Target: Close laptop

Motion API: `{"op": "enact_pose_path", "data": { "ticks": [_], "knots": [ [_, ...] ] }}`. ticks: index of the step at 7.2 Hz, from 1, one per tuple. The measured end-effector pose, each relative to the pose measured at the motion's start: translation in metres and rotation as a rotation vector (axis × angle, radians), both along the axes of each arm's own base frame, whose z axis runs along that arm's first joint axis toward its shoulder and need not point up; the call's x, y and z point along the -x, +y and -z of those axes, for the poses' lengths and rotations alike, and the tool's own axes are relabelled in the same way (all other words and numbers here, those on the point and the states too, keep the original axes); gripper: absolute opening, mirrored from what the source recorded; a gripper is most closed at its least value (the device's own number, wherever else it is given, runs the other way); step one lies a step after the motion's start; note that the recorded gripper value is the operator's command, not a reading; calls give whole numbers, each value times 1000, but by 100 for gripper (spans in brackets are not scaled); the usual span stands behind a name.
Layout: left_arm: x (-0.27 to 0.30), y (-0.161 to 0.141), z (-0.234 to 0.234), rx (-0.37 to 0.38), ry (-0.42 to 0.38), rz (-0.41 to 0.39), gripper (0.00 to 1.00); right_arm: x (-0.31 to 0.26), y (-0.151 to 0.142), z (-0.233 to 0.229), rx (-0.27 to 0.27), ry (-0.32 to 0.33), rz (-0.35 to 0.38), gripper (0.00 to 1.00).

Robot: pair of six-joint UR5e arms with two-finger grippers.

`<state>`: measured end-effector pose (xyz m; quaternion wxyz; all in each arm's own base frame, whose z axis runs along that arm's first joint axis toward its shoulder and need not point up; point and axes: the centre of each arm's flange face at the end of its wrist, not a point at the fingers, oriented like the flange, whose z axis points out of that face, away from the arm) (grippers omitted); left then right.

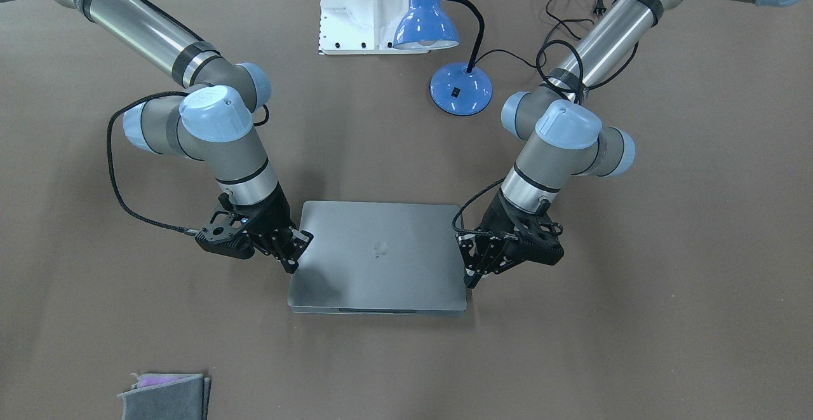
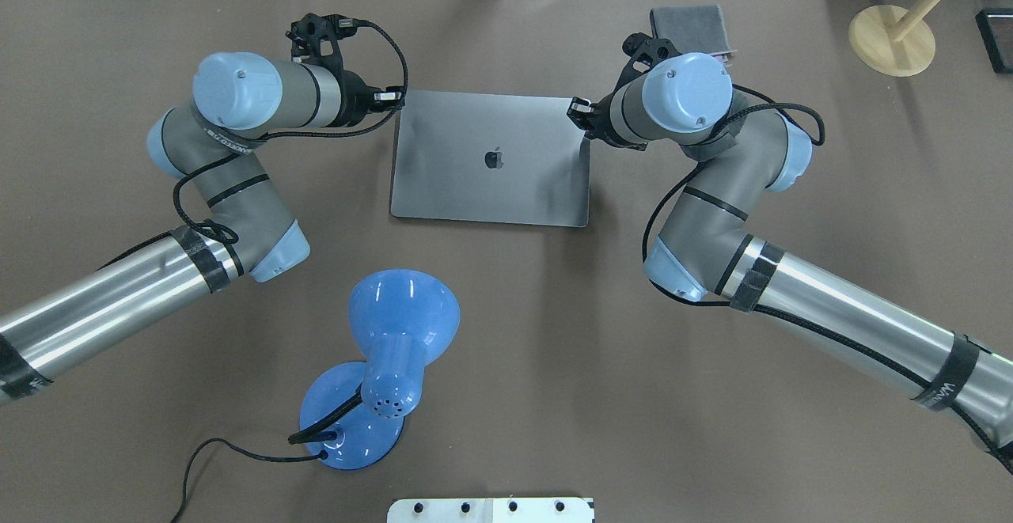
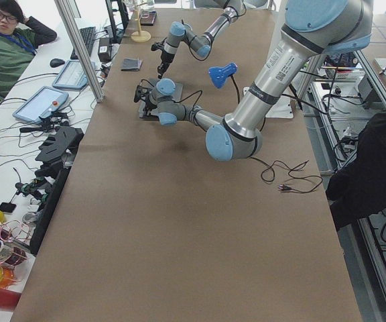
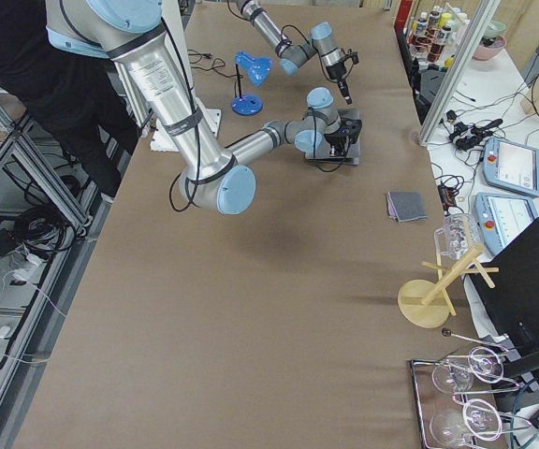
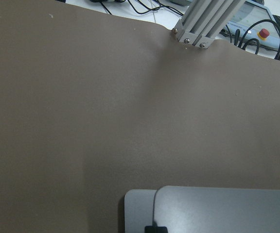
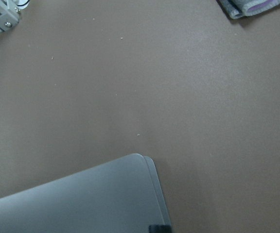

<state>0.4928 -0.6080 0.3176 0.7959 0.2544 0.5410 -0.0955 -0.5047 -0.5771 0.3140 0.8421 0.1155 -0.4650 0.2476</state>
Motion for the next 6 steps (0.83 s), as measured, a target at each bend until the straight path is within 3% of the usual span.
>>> {"op": "enact_pose_path", "data": {
  "ticks": [2,4,5,6],
  "knots": [
    [3,4,15,-20,23,-4,0,-2,-3,5,-18,3,-5,0],
    [27,8,44,-8,36,-46,0,-32,-14,19,-20,-34,47,0],
    [54,11,55,18,26,-93,44,-58,-17,15,-26,-47,97,78],
    [95,15,60,23,9,-156,98,-92,-19,0,-43,-45,139,100]
  ]
}}
